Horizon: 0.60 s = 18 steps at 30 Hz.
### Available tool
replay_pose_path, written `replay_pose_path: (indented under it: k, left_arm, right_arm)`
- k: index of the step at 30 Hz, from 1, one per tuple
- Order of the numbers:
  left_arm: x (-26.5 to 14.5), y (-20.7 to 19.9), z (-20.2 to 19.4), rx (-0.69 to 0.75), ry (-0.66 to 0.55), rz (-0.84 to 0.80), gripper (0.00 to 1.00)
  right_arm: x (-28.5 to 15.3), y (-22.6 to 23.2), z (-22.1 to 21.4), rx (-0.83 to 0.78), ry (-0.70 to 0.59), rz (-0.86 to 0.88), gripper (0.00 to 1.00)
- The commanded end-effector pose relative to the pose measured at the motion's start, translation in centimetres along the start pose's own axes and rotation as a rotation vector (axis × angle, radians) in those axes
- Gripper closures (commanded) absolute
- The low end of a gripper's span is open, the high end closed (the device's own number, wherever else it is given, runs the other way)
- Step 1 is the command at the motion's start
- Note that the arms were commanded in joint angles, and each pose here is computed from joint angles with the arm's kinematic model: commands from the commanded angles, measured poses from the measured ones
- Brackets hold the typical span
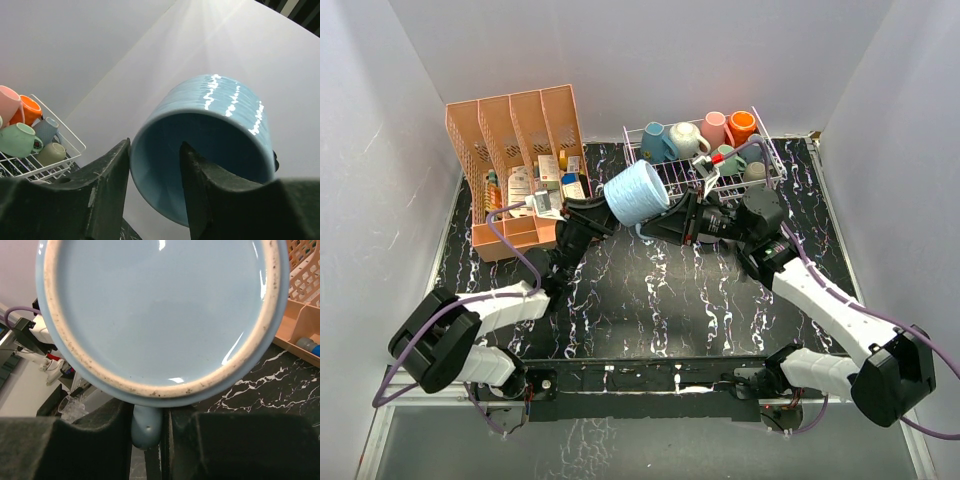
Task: Load the cups into the dish rack
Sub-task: Turn the cup upside down in the dish rack.
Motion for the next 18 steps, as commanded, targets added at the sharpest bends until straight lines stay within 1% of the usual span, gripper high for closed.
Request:
replay_pose_path:
  k: [1,5,10,18]
  left_arm:
    - [-0.4,-4.1,3.7,-0.024,-0.200,-0.178,0.55]
    - [-0.8,-3.8,3.6,-0.032,-0.196,-0.164,0.50]
    - [-1.5,-3.2,3.4,-0.043,-0.195,-0.131,0.47]
    - [-2.7,-2.2,3.1,-0.059,-0.200,-0.065,0.47]
  right_arm:
    - [-0.1,2.5,3.5,-0.191,-0.106,0.088,0.92]
    - [-0.2,1.8,4.1,-0.191,-0.122,0.052,0.92]
    - [-0.4,1.2,4.6,-0.210,-0.129,0.034,0.92]
    - [-0.6,0.4,5.5,-0.266,-0.138,0.002,0.92]
Point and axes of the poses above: each gripper's point midway between its finger pads, its own x axis out along the fingers, its own y axis along the line the jaws close on, z = x × y, the point moved 8 cm from there along -x, back along the fingers, and after that the axes turned 2 degrees about x, right-handed, at the moved point
